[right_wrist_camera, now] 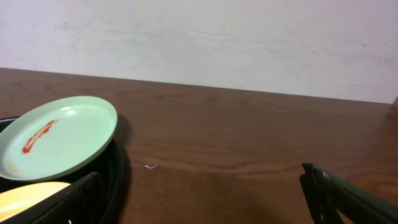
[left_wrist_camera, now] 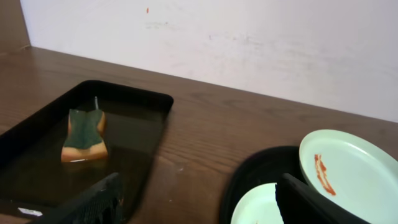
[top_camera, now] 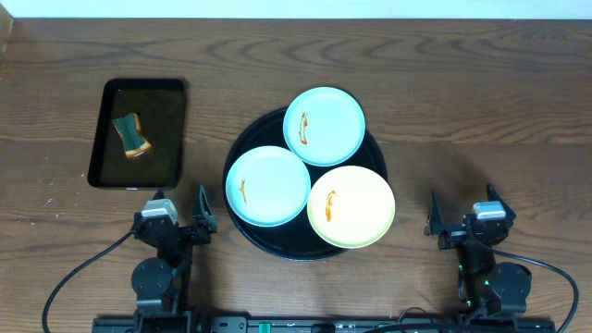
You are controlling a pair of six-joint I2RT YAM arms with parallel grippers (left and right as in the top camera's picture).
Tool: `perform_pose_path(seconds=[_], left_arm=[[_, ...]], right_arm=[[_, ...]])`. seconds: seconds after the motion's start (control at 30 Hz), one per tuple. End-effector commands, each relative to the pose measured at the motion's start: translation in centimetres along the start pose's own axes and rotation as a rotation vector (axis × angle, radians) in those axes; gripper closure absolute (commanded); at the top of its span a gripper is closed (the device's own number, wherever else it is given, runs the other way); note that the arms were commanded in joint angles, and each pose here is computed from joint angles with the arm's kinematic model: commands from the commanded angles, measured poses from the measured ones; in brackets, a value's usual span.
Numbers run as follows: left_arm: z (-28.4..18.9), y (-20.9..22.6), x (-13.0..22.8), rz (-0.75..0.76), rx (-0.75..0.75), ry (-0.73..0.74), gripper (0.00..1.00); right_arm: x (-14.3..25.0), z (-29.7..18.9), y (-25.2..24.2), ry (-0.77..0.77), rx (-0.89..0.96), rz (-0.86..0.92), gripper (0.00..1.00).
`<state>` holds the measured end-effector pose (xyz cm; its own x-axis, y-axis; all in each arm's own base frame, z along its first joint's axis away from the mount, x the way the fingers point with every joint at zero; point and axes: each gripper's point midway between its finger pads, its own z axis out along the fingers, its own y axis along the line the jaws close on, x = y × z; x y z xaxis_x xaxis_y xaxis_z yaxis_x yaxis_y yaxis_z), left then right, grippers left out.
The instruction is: Clean dirty plates on tray and stack at the side
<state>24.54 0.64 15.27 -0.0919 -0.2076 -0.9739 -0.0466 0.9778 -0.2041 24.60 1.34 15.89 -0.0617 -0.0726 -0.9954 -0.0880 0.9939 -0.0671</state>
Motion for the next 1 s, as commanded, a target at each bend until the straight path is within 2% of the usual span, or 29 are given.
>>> perform_pose_path(seconds=[0.0,0.1,0.27,0.37,0.53,0.63,0.73,0.8,0.83,0.97], left_arm=[[-0.2,-2.5,0.8,-0.191,0.143,0.047,0.21],[-0.8,-5.3,0.8,-0.404,0.3,0.107,0.22],[-1.1,-6.1,-1.2,-0.609,0.353,0.071,0.21],[-1.8,-7.0,-4.3,-0.566,0.437,-0.043,0.22],[-3.5,-8.0,-8.9,-0.357,0.496,-0.243,0.21],[-3.2,-6.8,-10.4,-0.312,0.393,-0.262,0.21],[-2.3,-5.4,-11.0,-0.245,0.248,-0.18,0.22],[-1.5,-4.2,-11.2,-0.212,0.13,-0.066,0.21],[-0.7,-3.2,-11.4,-0.18,0.036,0.036,0.21],[1.7,-1.3,-12.4,-0.055,-0.142,0.254,0.21]], right_arm=[[0.1,0.0,-0.3,0.001,0.014,-0.009,0.01],[0.1,0.0,-0.3,0.002,0.014,-0.009,0.01],[0.1,0.0,-0.3,0.001,0.014,-0.009,0.01],[0.1,0.0,-0.3,0.002,0.014,-0.009,0.01],[0.1,0.0,-0.3,0.001,0.014,-0.009,0.01],[0.1,0.0,-0.3,0.002,0.014,-0.009,0.01],[0.1,0.0,-0.3,0.001,0.014,-0.009,0.01],[0.1,0.0,-0.3,0.002,0.014,-0.009,0.01],[0.1,0.0,-0.3,0.001,0.014,-0.009,0.01],[0.1,0.0,-0.3,0.002,0.014,-0.009,0.01]])
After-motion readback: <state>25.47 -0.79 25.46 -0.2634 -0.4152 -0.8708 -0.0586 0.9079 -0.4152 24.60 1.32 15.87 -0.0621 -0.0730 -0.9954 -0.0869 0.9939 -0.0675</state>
